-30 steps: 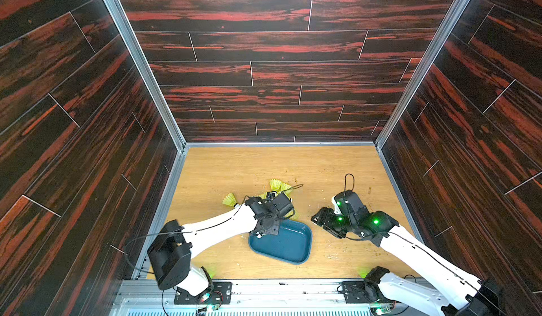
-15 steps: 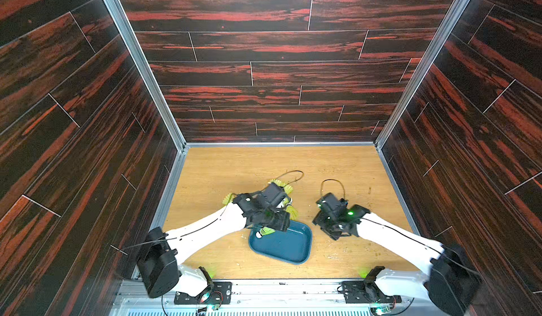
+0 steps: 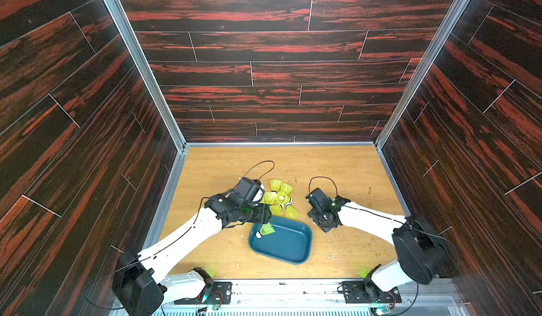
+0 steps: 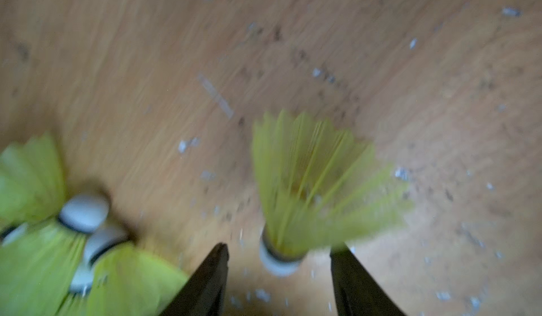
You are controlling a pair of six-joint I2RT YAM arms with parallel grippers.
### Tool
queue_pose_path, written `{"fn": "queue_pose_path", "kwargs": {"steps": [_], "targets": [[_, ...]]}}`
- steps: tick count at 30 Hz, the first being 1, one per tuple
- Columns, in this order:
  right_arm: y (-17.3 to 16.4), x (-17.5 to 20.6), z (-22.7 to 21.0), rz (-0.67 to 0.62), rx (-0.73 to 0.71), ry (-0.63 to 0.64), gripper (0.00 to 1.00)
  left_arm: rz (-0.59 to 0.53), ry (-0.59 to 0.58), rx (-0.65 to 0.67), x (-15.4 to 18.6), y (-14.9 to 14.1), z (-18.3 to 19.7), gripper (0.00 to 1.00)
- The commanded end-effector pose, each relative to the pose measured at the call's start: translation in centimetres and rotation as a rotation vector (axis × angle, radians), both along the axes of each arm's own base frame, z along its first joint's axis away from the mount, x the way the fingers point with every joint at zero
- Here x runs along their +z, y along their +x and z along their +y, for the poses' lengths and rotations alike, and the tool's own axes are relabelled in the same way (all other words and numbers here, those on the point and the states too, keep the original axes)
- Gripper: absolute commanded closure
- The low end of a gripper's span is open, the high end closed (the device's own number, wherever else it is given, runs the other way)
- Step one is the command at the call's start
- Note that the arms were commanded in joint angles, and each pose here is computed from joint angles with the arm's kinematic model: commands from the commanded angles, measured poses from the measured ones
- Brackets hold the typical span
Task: Put the shuttlecocks into the storage box
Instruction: Pick up the shuttlecock at the center of the board.
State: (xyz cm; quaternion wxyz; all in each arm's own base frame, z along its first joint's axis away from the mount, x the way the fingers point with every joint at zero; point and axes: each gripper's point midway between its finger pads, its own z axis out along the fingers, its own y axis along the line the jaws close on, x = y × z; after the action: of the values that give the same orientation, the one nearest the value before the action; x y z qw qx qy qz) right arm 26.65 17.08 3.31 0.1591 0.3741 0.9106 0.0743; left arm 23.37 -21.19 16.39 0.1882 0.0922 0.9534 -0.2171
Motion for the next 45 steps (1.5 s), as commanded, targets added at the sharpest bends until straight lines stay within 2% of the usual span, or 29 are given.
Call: {"fn": "queue_pose_path", "kwargs": {"steps": [1, 8, 15, 19, 23, 25, 30, 41, 45], "targets": [[-0.4, -1.1, 0.0, 0.041, -0.023, 0.010, 0.43, 0.004, 0.030, 0.010, -0.2, -0.6, 1.3, 0.32], [-1.1, -2.4, 0.2, 0.098, -0.036, 0.016, 0.50, 0.030, -0.013, -0.016, -0.5, -1.2, 0.8, 0.32], [-1.5, -3.0, -0.1, 0.124, -0.032, -0.007, 0.58, 0.044, -0.204, -0.023, 0.7, -1.0, -1.4, 0.29], [-1.7, -3.1, -0.1, 0.132, -0.018, -0.007, 0.61, 0.019, -0.344, -0.015, 2.4, 1.0, -3.6, 0.27], [-1.6, -3.0, -0.1, 0.131, -0.002, -0.015, 0.64, 0.052, -0.403, -0.005, 2.2, 2.5, -5.3, 0.27], [-1.6, -2.9, -0.2, 0.130, 0.007, -0.019, 0.70, 0.077, -0.431, 0.013, 2.0, 3.4, -5.8, 0.27], [-1.5, -2.3, -0.2, 0.122, 0.027, -0.028, 0.71, 0.088, -0.565, 0.067, 2.7, 5.5, -7.1, 0.27], [-1.1, -0.3, -0.5, 0.082, 0.076, -0.054, 0.74, 0.099, -0.590, 0.114, 2.2, 6.4, -6.8, 0.27], [-0.8, 1.8, -0.2, 0.034, 0.119, -0.079, 0.75, 0.099, -0.589, 0.122, 2.2, 6.2, -6.5, 0.27]]}}
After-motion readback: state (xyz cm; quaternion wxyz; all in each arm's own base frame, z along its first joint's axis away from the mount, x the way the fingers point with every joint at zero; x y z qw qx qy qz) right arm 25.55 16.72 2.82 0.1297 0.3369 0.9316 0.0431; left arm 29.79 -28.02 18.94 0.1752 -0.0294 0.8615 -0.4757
